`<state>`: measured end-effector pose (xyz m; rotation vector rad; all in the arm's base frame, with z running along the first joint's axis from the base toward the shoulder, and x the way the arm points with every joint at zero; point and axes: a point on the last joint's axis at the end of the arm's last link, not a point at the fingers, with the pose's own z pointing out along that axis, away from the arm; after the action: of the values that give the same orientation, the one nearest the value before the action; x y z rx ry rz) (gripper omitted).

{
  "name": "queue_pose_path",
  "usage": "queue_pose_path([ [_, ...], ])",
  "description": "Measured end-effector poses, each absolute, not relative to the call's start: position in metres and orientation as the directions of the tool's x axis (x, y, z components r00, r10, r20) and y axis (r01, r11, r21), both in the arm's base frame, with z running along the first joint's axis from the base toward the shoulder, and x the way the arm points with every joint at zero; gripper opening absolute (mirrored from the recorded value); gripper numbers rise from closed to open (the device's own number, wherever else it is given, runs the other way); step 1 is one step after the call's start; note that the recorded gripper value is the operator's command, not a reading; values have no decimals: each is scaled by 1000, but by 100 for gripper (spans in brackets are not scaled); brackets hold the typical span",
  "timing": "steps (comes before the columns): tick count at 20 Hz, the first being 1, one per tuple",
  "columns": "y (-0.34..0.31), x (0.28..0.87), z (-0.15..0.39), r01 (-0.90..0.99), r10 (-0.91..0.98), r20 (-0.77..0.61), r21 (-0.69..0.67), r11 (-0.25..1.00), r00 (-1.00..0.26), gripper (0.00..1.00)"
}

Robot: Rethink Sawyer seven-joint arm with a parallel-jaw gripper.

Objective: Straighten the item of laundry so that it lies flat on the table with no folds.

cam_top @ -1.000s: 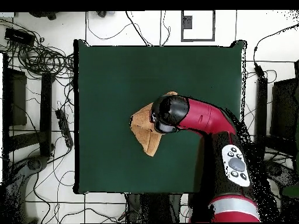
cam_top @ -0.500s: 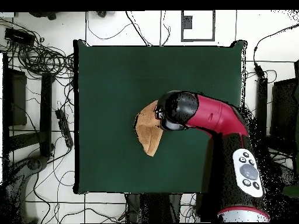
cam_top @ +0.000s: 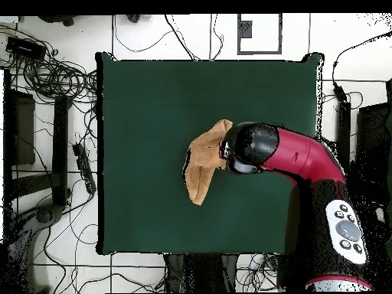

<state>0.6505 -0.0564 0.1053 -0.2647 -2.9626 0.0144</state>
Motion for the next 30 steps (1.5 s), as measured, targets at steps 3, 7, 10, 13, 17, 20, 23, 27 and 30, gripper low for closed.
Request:
queue_pose_path([
  [3, -61, 652, 108, 165, 169, 160, -37, 986, -973, 0],
  [7, -57, 662, 117, 128, 135, 137, -64, 990, -981, 0],
  [10, -36, 669, 118, 90, 99, 124, -70, 993, -987, 0],
  [13, -5, 676, 118, 45, 53, 117, -72, 996, -992, 0],
  [17, 53, 683, 111, -11, -6, 115, -47, 999, -993, 0],
  [20, 82, 686, 105, -31, -27, 117, -29, 999, -993, 0],
  [23, 110, 686, 99, -50, -48, 121, -16, 999, -991, 0],
  [27, 139, 684, 90, -55, -54, 123, -5, 998, -991, 0],
  [30, 160, 683, 79, -34, -33, 108, -2, 999, -994, 0],
])
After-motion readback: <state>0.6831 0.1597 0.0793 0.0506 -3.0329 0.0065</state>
